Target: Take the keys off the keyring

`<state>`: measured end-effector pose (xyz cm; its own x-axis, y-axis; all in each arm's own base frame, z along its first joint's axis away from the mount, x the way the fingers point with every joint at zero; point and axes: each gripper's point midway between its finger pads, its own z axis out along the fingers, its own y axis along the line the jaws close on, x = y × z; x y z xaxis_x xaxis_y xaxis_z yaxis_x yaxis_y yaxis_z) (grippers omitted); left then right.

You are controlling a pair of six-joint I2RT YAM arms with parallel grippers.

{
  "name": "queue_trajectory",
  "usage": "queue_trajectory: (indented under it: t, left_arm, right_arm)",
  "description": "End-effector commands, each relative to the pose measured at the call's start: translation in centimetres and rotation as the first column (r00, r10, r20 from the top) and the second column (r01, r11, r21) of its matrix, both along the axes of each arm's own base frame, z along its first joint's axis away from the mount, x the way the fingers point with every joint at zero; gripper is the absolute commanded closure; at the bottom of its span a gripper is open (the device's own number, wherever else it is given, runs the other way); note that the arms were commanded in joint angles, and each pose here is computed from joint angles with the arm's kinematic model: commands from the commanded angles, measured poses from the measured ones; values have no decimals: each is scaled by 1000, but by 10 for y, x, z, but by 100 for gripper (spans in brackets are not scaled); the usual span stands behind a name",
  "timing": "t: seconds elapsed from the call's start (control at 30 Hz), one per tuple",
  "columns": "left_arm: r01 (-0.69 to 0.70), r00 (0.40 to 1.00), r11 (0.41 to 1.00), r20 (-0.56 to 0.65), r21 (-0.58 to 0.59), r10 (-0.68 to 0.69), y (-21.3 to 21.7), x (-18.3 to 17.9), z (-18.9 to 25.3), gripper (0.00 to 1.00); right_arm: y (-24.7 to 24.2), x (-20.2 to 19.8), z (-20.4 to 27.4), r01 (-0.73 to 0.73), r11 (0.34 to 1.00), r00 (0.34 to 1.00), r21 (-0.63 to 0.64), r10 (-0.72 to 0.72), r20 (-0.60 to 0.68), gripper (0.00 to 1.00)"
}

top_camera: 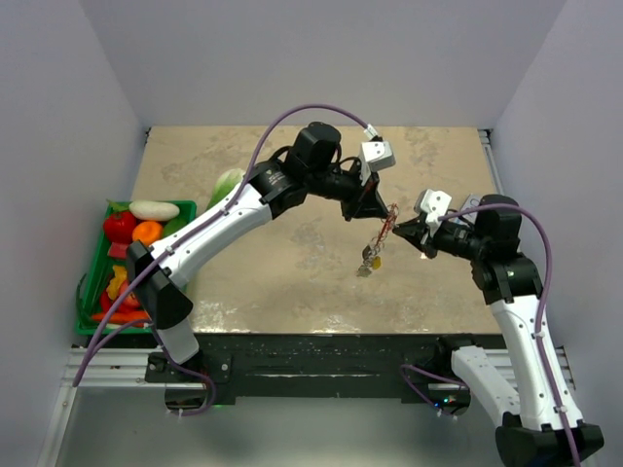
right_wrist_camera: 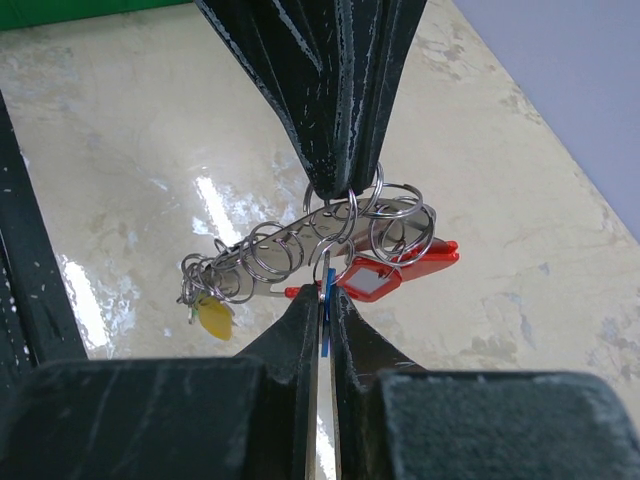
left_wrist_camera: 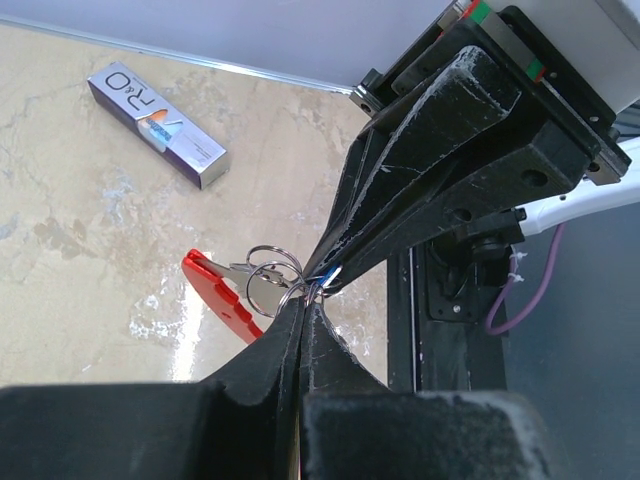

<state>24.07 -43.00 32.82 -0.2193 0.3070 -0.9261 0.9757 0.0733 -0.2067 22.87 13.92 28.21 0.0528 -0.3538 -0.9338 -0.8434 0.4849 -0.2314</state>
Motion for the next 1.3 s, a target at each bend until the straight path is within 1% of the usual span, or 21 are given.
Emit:
queue_trajectory:
  t: [0.0,0.13,0.23,0.4,0.6,0.83,0.93,1.17,1.27]
  left_arm:
    - [-19,996,988,84,-152,32,14,4,64,100]
    - [-17,997,987,77,-159,30,14,3,66,100]
    - [-7,998,987,63,-162,17,12,1,65,100]
    - [11,1000,986,29,-165,-7,10,-3,62,100]
    - [15,1000,985,23,-171,-11,10,-4,64,100]
    - [16,1000,985,12,-170,-14,9,-5,63,100]
    - [16,1000,985,12,-169,-14,10,-5,63,100]
    - [12,1000,987,23,-160,-8,13,-6,61,100]
    - [14,1000,987,24,-158,-10,14,-7,61,100]
  right_arm:
    - [0,-6,-10,-14,1000,998,7,14,-64,100]
    - [7,-6,-15,-51,998,995,33,54,-86,100]
    - [10,-7,-18,-76,997,993,25,78,-90,100]
    - [13,-3,-17,-80,997,993,19,82,-85,100]
    - [23,0,-22,-95,995,992,-2,95,-88,100]
    - [34,3,-14,-123,992,990,-14,122,-71,100]
    - [35,5,-14,-122,992,991,-29,120,-66,100]
    - [24,5,11,-61,996,998,-61,62,20,100]
    - [22,3,13,-55,996,998,-67,57,24,100]
